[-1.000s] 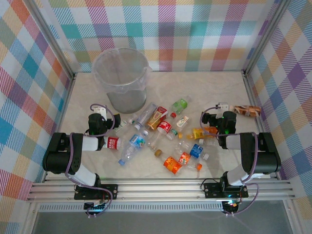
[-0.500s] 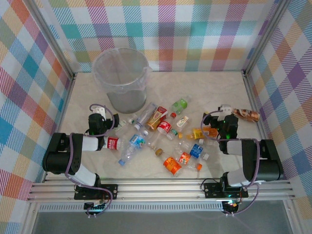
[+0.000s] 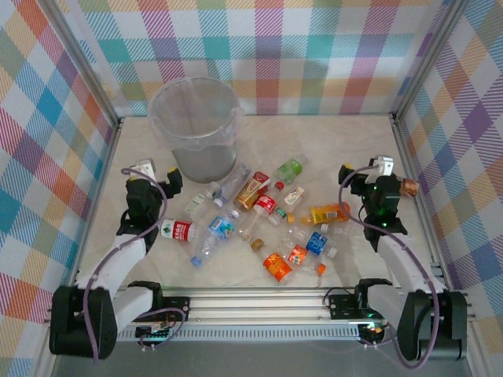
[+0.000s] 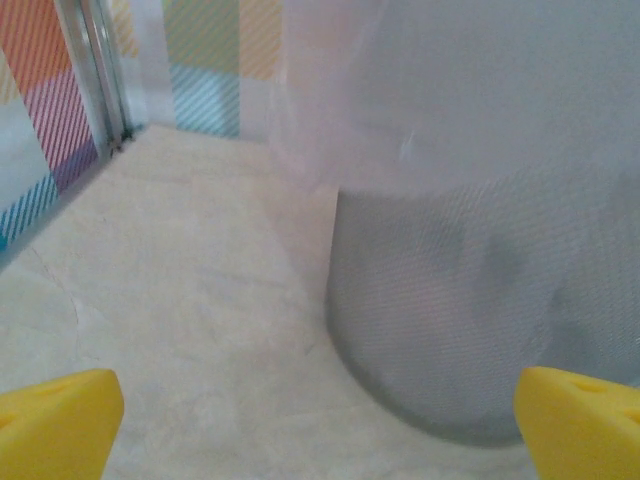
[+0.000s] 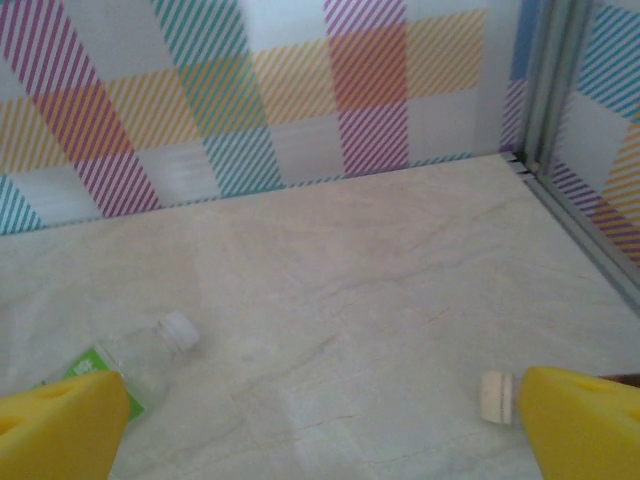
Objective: Put the plastic bottles in the bin
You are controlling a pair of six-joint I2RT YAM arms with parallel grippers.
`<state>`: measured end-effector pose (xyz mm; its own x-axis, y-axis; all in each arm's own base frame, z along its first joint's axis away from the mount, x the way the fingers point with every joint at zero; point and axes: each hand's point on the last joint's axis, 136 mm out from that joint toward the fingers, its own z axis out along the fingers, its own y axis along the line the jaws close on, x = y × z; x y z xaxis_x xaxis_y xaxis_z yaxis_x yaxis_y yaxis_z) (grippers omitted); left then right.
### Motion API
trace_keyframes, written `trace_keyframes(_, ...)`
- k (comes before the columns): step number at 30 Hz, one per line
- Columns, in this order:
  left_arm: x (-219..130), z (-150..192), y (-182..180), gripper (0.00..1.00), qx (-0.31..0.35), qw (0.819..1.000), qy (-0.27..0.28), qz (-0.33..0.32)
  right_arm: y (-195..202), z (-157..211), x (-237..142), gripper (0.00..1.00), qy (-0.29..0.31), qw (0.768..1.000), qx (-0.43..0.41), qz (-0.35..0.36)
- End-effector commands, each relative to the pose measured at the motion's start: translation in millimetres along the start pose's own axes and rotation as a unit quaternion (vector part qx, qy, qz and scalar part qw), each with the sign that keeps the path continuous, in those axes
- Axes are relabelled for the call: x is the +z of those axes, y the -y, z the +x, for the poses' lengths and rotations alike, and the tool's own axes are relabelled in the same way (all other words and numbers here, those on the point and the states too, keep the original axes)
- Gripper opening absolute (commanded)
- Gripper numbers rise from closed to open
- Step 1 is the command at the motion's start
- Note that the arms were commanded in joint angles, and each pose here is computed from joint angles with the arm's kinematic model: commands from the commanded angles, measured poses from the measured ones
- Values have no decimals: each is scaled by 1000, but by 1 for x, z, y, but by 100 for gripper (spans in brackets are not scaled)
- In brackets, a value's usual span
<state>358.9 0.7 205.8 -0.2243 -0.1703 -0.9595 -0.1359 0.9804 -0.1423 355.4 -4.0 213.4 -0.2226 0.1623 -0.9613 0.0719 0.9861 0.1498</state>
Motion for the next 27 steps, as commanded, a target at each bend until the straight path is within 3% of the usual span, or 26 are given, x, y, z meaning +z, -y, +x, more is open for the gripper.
trace_keyframes(1, -19, -12, 11, 100, -27, 999, -35, 17, 11, -2, -14, 100, -50, 998, 32, 37)
trace_keyframes(4, -33, -26, 25, 100, -49, 996, -46, 50, 16, -12, -19, 100, -75, 994, 57, 62)
trace_keyframes(10, -53, -41, 77, 100, -80, 980, -93, 156, 31, -5, -9, 100, -185, 967, 102, 142)
trace_keyframes(13, -67, -52, 113, 100, -62, 967, -104, 224, 52, 3, -11, 100, -220, 941, 139, 216)
trace_keyframes(16, -82, -60, 144, 100, -41, 951, -125, 279, 70, 9, -9, 100, -236, 920, 191, 247)
trace_keyframes(21, -103, -62, 181, 100, -9, 925, -163, 344, 104, 29, -13, 100, -260, 857, 293, 335)
trace_keyframes(27, -112, -64, 193, 100, 9, 916, -176, 361, 122, 62, -9, 100, -273, 790, 376, 401)
